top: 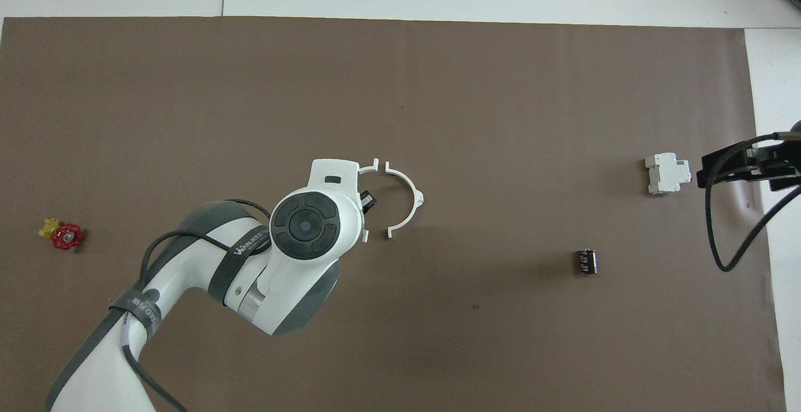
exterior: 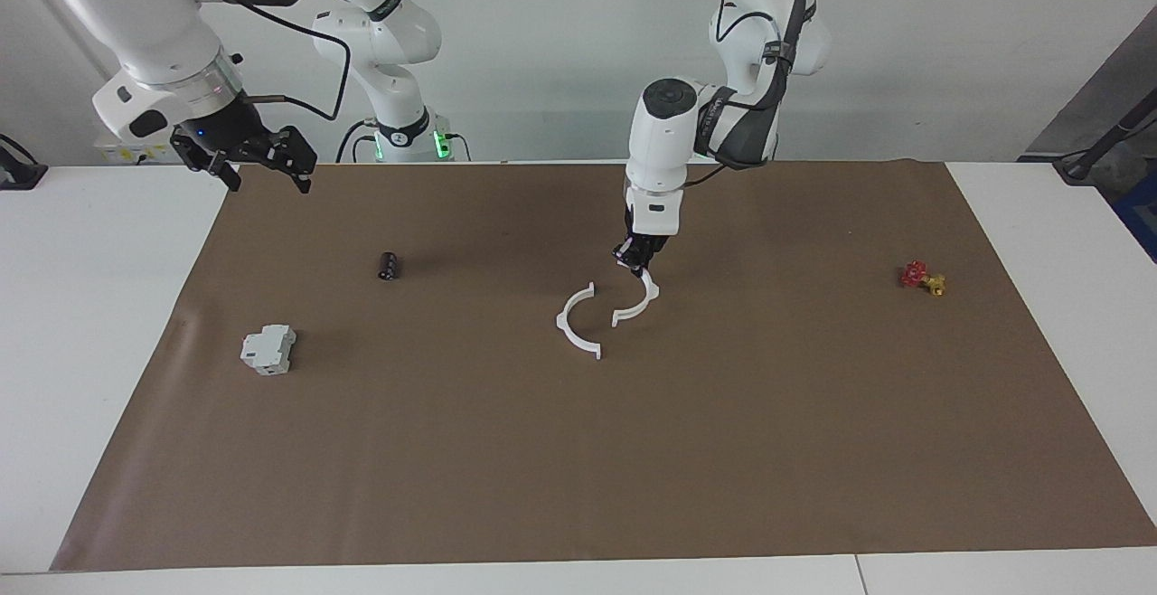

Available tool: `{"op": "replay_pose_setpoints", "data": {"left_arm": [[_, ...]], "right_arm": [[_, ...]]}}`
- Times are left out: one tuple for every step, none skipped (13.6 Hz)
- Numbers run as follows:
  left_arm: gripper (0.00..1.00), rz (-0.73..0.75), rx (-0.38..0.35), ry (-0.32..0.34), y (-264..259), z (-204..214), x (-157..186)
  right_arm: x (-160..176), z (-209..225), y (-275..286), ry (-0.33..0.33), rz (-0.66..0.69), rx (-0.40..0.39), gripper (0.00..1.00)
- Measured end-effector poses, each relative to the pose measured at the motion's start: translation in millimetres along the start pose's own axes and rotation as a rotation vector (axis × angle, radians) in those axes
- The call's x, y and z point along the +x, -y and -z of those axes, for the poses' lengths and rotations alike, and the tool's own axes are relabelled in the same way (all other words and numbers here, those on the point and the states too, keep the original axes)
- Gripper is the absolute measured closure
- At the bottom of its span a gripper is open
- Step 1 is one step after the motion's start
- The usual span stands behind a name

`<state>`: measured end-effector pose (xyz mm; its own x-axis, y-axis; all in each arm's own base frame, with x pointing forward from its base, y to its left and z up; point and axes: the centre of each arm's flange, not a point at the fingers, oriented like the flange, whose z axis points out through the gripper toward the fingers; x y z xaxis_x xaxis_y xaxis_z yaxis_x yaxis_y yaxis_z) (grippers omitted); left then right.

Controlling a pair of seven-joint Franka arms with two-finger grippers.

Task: Assemble drain pipe with both arms
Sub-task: 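Carry the second arc with the left gripper toward the placed arc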

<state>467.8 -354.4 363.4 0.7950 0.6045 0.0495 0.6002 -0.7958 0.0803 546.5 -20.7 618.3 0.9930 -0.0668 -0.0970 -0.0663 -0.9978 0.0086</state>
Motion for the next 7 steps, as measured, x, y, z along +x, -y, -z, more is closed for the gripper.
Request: {"op": "replay_pose_setpoints", "data": {"left_arm": [[0.93,0.012,0.01,0.005,-9,-15,1],[0.93,0.021,0.022,0.01,-15,-29,1],[0.93,0.033,0.032,0.013,-18,-39,3],[0.93,0.047,0.039,0.014,-19,-45,5],[0.93,0.056,0.044,0.014,-18,-47,6],[0.93,0.06,0.045,0.014,-18,-47,6],[0.93,0.064,0.046,0.014,-18,-48,6]], "right_arm": [[0,0,0,-0.001,0.006,0.0,0.0],[0,0,-1,0.0,0.016,0.0,0.0],[0,0,-1,0.0,0.018,0.0,0.0],[0,0,-2,0.0,0.017,0.0,0.0],[0,0,-4,0.0,0.013,0.0,0.0],[0,0,-7,0.001,0.008,0.001,0.0],[0,0,-9,0.0,0.004,0.001,0.0]]}}
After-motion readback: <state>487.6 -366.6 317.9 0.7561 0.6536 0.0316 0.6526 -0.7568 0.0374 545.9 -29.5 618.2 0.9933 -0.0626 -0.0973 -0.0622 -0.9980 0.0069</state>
